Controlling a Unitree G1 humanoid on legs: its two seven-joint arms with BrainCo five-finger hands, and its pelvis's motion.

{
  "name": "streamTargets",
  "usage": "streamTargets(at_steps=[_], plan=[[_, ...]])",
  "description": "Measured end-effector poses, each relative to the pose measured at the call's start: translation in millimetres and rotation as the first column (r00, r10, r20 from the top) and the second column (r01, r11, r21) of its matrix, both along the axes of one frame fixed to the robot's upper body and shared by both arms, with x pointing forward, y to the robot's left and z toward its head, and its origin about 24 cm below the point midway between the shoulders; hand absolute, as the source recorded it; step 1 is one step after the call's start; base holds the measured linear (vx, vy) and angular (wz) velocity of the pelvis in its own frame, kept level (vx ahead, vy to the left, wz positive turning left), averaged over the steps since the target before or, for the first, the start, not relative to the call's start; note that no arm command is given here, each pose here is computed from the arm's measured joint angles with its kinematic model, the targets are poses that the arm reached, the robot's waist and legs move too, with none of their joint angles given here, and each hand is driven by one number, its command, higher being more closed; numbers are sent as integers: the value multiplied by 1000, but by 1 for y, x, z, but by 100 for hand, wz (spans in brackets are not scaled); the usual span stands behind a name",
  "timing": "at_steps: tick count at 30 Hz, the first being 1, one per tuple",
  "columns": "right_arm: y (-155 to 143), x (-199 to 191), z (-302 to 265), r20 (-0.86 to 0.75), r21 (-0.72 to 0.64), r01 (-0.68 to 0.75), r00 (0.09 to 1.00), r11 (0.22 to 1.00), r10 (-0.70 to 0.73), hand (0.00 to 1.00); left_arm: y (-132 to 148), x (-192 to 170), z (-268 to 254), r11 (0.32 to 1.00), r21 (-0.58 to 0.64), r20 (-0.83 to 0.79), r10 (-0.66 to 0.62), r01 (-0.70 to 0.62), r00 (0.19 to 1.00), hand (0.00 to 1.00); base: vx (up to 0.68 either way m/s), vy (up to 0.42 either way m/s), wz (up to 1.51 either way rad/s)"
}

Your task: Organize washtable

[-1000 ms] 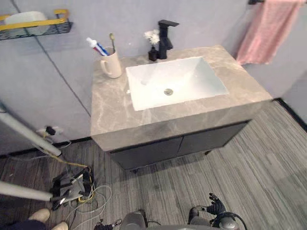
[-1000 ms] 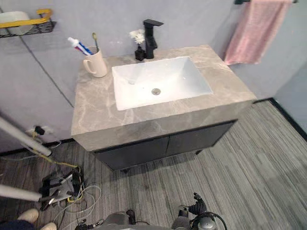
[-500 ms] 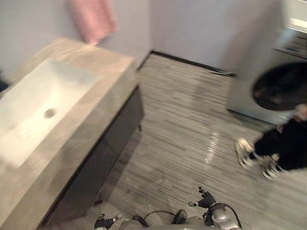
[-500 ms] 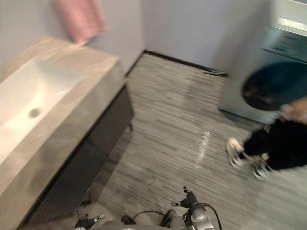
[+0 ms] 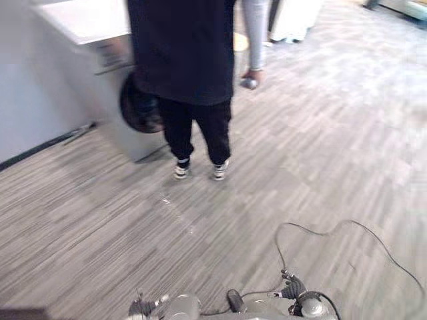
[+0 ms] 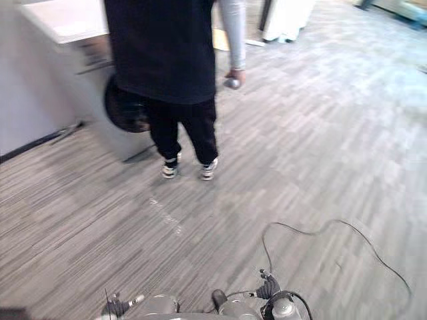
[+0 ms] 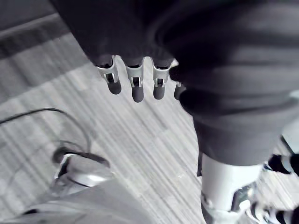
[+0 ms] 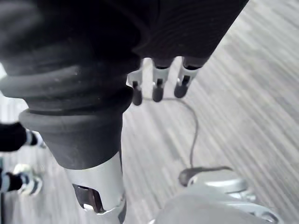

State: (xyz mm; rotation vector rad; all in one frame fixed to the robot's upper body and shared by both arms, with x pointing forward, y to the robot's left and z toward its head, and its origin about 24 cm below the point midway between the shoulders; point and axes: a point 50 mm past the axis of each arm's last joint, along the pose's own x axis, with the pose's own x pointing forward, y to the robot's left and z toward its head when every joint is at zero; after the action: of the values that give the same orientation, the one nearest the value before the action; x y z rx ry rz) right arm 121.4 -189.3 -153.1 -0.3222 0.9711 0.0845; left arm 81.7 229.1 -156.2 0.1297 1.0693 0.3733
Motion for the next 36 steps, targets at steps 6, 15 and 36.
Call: streamTargets(at_steps=[6,15,36], plan=[[6,17,5,41,33,34,999,999,-35,0,-11,-3,-4,996,-9,-36,-87,87,996,0,-45,299,-247],[0,3,1,26,88,212,976,973,-215,0,-22,3,-6,994,-39,-38,-105,104,994,0,-92,26,-141],[4,-22,-10,-87,100,291,955,952,-283,0,-15,-42,-11,999,-52,-128,3,-10,992,0,-7,39,-7]])
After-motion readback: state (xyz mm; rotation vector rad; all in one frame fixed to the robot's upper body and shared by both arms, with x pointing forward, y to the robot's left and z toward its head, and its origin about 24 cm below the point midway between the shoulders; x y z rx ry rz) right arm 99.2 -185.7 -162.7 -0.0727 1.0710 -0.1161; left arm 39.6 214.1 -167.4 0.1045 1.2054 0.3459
